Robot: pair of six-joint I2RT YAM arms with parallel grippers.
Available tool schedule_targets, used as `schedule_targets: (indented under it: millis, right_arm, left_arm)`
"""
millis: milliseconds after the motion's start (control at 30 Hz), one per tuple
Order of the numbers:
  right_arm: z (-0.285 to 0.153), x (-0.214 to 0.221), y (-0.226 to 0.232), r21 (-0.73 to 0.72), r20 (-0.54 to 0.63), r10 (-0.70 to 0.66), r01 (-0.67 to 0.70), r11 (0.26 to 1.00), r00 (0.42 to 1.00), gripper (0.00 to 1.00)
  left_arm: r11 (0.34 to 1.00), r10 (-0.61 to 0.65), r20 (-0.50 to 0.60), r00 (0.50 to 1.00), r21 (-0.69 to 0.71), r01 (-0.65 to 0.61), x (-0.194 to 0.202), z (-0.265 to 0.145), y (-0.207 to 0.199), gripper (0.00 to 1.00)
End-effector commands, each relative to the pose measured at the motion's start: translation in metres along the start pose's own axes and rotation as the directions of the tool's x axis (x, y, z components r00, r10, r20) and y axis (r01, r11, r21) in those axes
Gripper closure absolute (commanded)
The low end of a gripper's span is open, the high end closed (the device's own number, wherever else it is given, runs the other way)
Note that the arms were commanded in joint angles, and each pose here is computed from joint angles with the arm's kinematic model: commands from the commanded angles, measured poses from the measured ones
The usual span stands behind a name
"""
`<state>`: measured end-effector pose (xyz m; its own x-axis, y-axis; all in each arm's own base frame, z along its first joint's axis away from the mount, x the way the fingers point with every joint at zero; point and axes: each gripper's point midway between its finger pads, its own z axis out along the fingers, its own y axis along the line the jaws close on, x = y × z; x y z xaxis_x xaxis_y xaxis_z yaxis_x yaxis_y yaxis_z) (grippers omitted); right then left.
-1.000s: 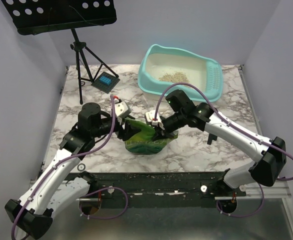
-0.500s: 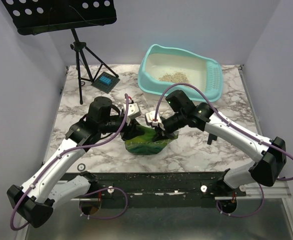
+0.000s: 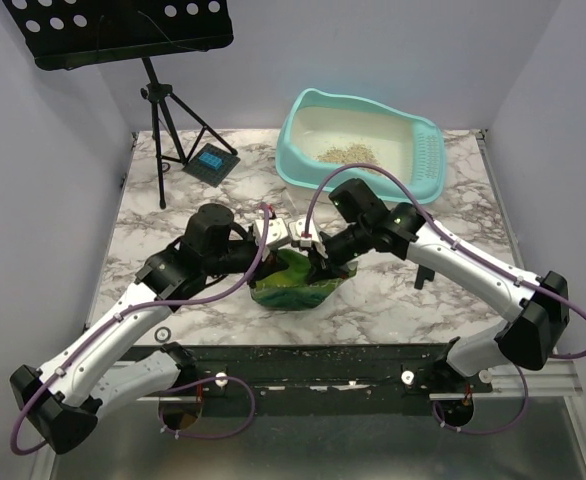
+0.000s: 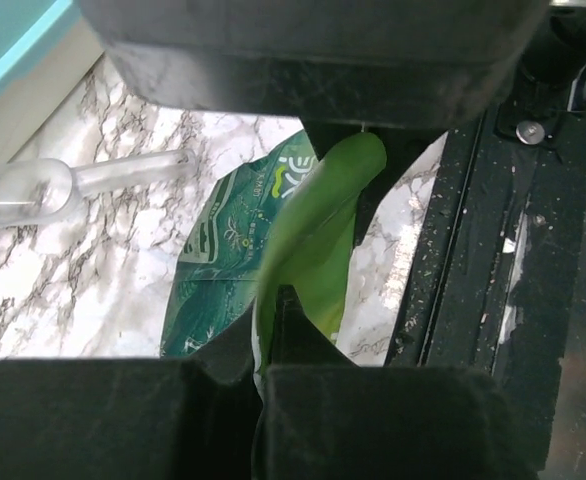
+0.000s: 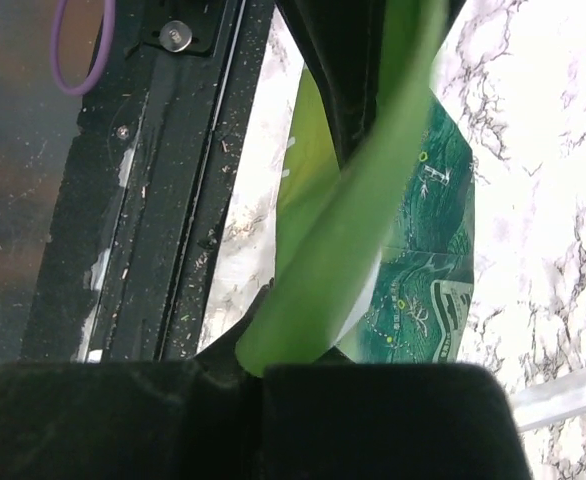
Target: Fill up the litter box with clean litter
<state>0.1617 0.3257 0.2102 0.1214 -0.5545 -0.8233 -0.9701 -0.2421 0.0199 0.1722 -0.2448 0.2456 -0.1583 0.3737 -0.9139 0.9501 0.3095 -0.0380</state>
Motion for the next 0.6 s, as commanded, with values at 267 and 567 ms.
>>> schedule_targets:
  millis: [267, 567]
  right_arm:
    - [-0.046, -0.035, -0.041, 0.370, 0.036, 0.019, -0.031, 0.928, 0.999, 0.39]
    - [-0.092, -0.030, -0.029, 0.547, 0.043, 0.021, -0.042, 0.836, 0.999, 0.41]
  left_arm:
    - [0.979, 0.038, -0.006, 0.999, -0.201, -0.038, 0.011, -0.016, 0.016, 1.00]
    - [0.921, 0.058, 0.147, 0.987, -0.389, 0.004, 0.005, -0.038, 0.035, 1.00]
